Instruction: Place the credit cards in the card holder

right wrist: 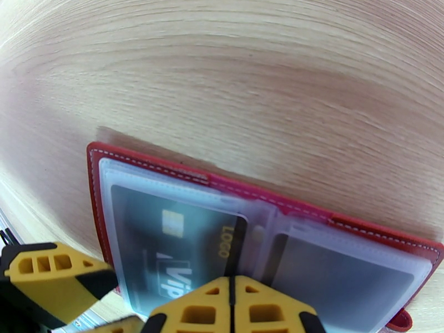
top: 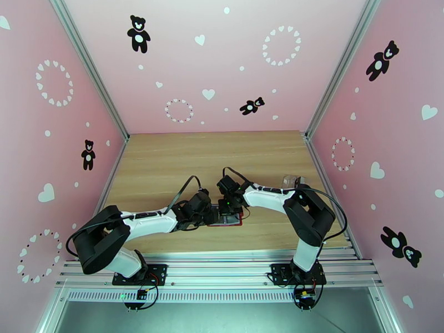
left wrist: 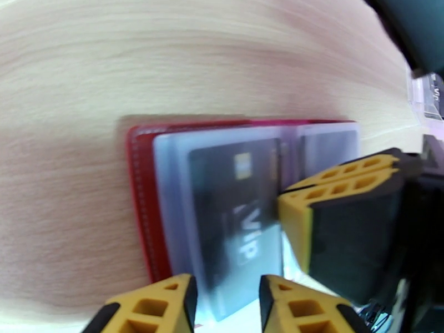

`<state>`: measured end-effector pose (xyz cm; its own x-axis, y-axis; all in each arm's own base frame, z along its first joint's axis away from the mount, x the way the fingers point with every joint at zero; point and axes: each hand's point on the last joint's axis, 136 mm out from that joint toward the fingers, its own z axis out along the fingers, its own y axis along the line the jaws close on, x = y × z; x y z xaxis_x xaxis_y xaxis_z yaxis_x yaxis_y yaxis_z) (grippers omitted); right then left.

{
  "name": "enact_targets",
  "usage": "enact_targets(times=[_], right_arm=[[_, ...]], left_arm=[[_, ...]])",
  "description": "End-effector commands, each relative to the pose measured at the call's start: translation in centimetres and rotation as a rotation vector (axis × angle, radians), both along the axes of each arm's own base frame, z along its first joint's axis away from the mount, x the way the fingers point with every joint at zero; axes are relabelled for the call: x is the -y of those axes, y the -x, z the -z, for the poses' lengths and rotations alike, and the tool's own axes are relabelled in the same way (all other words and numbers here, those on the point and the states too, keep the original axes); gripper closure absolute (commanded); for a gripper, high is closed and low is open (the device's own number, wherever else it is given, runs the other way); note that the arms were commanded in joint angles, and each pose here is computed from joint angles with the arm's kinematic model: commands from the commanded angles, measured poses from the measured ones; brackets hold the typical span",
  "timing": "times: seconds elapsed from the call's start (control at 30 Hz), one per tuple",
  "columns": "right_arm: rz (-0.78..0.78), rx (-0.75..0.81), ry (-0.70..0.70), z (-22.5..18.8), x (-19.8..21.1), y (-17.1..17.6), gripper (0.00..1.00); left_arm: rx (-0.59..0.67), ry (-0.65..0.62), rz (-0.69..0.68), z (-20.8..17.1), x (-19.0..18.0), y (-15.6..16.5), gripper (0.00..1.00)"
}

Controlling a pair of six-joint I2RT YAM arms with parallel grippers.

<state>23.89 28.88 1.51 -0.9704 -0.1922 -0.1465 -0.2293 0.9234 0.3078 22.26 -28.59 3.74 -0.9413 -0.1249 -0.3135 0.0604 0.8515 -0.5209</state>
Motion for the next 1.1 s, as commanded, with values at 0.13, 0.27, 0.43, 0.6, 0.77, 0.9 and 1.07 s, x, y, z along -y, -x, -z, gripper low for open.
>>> enact_targets(times=[0.13, 0.27, 0.43, 0.6, 0.77, 0.9, 1.07], right_arm=[[-0.016, -0.050, 0.069, 2.2, 1.3, 1.5, 0.92], [-0.016, -0.049, 0.067, 2.1, 1.2, 1.5, 0.92], [-0.019, -0.050, 0.070, 2.2, 1.2, 1.6, 0.92], [-0.018, -0.049, 0.071, 2.2, 1.2, 1.6, 0.92], [-0.018, -0.049, 0.071, 2.3, 1.2, 1.6, 0.92], [-0.021, -0.049, 0.071, 2.3, 1.1, 1.7, 0.92], [-0.019, -0.049, 0.066, 2.3, 1.0, 1.7, 0.92]], left_arm=[[-0.007, -0.012, 0.030, 0.1, 0.7, 0.2, 0.64], [-0.002, -0.012, 0.026, 0.0, 0.5, 0.2, 0.64], [0.003, -0.026, 0.012, 0.0, 0.0, 0.3, 0.64], [-0.009, -0.054, 0.002, 0.6, -0.4, 0.3, 0.64], [-0.019, -0.055, 0.006, 1.0, -0.1, 0.3, 0.65], [-0.014, -0.041, 0.016, 0.7, 0.2, 0.3, 0.64], [-0.004, -0.015, 0.027, 0.2, 0.7, 0.2, 0.65]])
